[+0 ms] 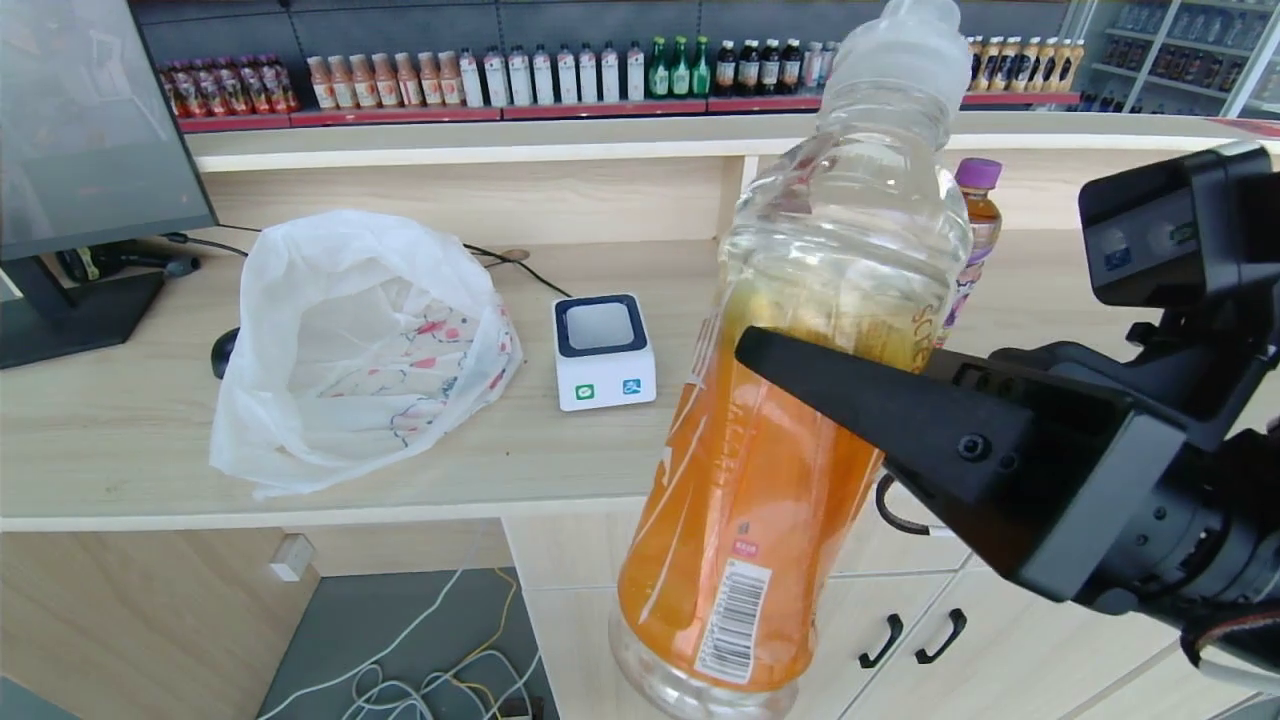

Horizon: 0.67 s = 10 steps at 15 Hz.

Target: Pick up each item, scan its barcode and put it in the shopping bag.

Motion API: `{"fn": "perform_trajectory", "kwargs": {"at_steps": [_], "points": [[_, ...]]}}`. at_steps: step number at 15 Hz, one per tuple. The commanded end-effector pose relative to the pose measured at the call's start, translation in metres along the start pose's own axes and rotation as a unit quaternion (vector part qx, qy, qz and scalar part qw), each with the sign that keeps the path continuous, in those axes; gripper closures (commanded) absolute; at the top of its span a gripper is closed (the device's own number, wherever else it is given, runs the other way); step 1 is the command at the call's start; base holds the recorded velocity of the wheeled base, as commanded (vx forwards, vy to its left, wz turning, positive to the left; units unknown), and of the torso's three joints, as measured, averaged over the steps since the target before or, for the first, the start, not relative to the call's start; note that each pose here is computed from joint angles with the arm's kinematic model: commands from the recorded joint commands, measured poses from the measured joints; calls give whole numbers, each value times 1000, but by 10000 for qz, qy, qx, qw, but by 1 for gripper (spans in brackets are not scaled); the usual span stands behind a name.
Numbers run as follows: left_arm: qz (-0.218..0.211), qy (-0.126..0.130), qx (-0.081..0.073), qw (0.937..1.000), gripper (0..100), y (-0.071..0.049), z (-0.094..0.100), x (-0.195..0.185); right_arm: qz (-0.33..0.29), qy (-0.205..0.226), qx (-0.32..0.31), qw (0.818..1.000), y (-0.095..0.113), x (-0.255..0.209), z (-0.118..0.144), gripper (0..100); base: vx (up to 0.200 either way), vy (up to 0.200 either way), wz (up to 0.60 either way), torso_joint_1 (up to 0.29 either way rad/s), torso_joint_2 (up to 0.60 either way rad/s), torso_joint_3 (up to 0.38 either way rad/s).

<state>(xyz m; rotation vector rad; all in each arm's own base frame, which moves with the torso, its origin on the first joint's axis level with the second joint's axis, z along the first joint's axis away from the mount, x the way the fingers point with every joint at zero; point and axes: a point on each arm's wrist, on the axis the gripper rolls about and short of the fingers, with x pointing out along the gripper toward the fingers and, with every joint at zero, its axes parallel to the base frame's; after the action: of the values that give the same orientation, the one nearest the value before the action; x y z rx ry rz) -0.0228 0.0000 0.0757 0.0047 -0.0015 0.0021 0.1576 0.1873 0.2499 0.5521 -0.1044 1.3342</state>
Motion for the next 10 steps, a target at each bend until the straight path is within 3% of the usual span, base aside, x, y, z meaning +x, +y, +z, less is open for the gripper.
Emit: {"fn": "perform_trajectory", "kwargs": {"at_steps": [1, 10], "points": [[-3, 0, 0, 10000, 0, 0, 0, 0, 78, -86, 3, 9999, 1, 5, 5, 100, 0, 0, 0, 0, 0, 0], [5, 0, 0, 10000, 0, 0, 0, 0, 372, -141, 153, 9991, 6, 9, 15, 100, 0, 0, 0, 0, 0, 0]]}}
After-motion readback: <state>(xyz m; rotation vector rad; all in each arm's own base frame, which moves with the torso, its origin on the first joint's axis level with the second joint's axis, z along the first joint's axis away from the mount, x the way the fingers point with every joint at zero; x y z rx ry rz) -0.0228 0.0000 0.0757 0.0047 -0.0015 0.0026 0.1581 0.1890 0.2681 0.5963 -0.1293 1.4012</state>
